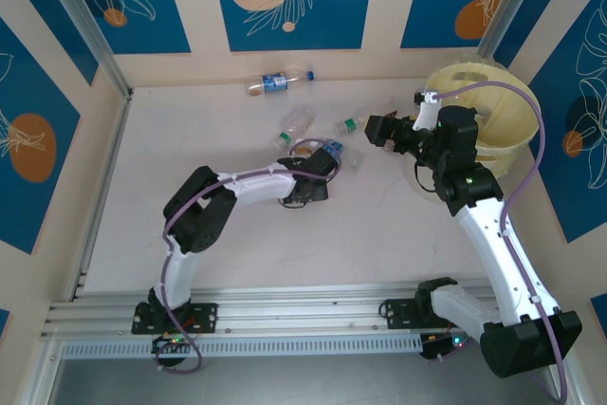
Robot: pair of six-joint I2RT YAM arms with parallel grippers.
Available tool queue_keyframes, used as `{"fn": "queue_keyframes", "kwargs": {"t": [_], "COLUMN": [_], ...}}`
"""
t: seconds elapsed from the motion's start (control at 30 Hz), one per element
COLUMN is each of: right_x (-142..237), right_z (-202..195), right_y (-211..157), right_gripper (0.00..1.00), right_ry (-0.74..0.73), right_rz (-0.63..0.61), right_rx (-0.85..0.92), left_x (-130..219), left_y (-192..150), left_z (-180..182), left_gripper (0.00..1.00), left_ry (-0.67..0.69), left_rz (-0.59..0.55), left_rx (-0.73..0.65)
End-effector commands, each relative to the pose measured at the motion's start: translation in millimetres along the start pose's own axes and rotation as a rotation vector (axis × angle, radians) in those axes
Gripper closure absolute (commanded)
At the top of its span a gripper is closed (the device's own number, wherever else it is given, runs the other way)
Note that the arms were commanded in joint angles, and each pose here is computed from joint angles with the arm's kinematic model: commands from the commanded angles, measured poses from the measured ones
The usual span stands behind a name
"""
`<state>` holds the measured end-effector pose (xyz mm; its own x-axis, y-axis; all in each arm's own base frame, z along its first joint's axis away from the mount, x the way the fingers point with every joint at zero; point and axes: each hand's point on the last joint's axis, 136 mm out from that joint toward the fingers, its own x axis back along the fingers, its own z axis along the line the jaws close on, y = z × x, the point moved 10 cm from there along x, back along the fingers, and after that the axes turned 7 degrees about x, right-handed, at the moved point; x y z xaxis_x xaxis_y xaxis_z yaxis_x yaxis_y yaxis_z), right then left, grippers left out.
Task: Put the plastic bottles in the bin
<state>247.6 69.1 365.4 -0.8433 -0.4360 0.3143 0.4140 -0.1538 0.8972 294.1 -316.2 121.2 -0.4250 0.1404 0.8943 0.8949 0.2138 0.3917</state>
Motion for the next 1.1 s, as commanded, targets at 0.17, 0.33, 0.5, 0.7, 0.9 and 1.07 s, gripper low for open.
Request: {"fn": "queue_keyframes", "kwargs": {"t": [0.17,0.33,0.5,0.7,0.9,1.07], "right_x": [-2,-10,-22,-45,-56,-66], "right_z": [9,13,26,48,71,84], "right_y": [-5,-6,-15,-28,-24,-20], "right_gripper": [0.0,0.0,0.0,0.0,0.01,0.0], "right_ry": [0.077,0.096,0.157,0.17,0.269,0.349], "right_rz": [-0.004,-0.027,-0.055,0.087,0.199,0.248], "right_rx": [0.028,0.016,-0.073,-0.146,-0.228,-0.236], "left_x": [39,67,100,142,174,182], "left_y": [10,14,16,15,14,15], "left_z": [15,43,65,65,61,57], "left_gripper": [0.54,0.7,1.0,1.0,1.0,1.0], "left_ry": [-0.255,-0.47,-0.615,-0.867,-1.053,-1.106], "left_rz": [-0.066,-0.211,-0.321,-0.335,-0.371,-0.372], "left_rx": [-0.029,-0.053,-0.106,-0.293,-0.38,-0.396]}}
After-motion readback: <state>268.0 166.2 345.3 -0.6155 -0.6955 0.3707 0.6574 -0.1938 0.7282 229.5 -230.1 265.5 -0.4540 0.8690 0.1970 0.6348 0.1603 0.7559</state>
